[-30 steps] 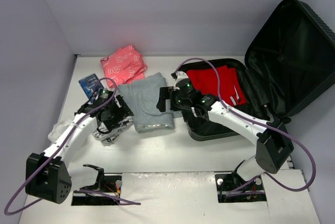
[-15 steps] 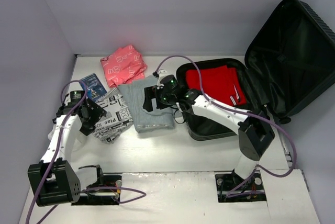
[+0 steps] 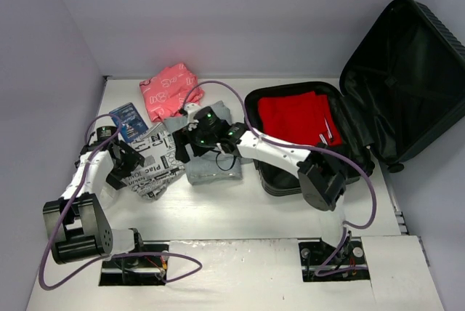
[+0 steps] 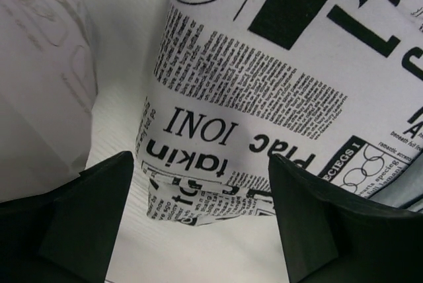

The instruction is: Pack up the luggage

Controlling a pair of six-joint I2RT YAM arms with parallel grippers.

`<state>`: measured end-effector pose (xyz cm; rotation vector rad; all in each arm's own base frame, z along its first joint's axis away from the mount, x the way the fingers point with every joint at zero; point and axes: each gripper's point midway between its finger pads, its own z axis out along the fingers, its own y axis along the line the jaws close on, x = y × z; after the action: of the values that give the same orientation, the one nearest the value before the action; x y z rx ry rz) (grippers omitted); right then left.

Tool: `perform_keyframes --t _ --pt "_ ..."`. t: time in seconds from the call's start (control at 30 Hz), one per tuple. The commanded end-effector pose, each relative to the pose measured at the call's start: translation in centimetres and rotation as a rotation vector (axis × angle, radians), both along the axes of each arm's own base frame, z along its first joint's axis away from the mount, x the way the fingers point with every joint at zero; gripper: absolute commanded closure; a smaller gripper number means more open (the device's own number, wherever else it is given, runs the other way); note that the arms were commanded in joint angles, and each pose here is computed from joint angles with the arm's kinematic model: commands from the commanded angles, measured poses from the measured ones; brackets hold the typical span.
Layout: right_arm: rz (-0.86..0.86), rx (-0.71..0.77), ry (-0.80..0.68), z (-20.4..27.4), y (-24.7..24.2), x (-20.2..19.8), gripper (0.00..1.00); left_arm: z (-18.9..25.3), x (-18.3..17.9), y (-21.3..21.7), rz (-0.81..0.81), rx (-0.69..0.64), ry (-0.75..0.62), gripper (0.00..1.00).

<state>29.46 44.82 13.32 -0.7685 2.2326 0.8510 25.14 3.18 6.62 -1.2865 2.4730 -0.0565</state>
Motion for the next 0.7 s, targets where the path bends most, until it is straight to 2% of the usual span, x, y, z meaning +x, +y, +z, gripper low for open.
perform_keyframes --t 0.0,0.13,0.2,0.47,0.67 --pt "0.105 0.102 -0.121 4.4 3.6 0.5 0.20 0.7 2.5 1.1 -0.037 0.045 -0.087 0.23" --pt "0.156 0.075 -0.139 2.2 5.6 1.1 0.35 0.0 3.2 1.0 -0.056 0.036 -0.078 0.23" --pt "0.163 0.058 -0.120 0.3 6.3 1.5 0.37 -0.3 3.3 0.9 -0.063 0.025 -0.069 0.23" --pt "0.157 0.009 -0.106 -4.6 8.1 3.3 0.31 0.0 3.2 0.9 -0.073 0.029 -0.069 0.23" --pt "0.025 -0.068 -0.099 -7.0 5.7 5.5 0.21 1.0 3.3 1.2 -0.090 0.051 -0.077 0.23"
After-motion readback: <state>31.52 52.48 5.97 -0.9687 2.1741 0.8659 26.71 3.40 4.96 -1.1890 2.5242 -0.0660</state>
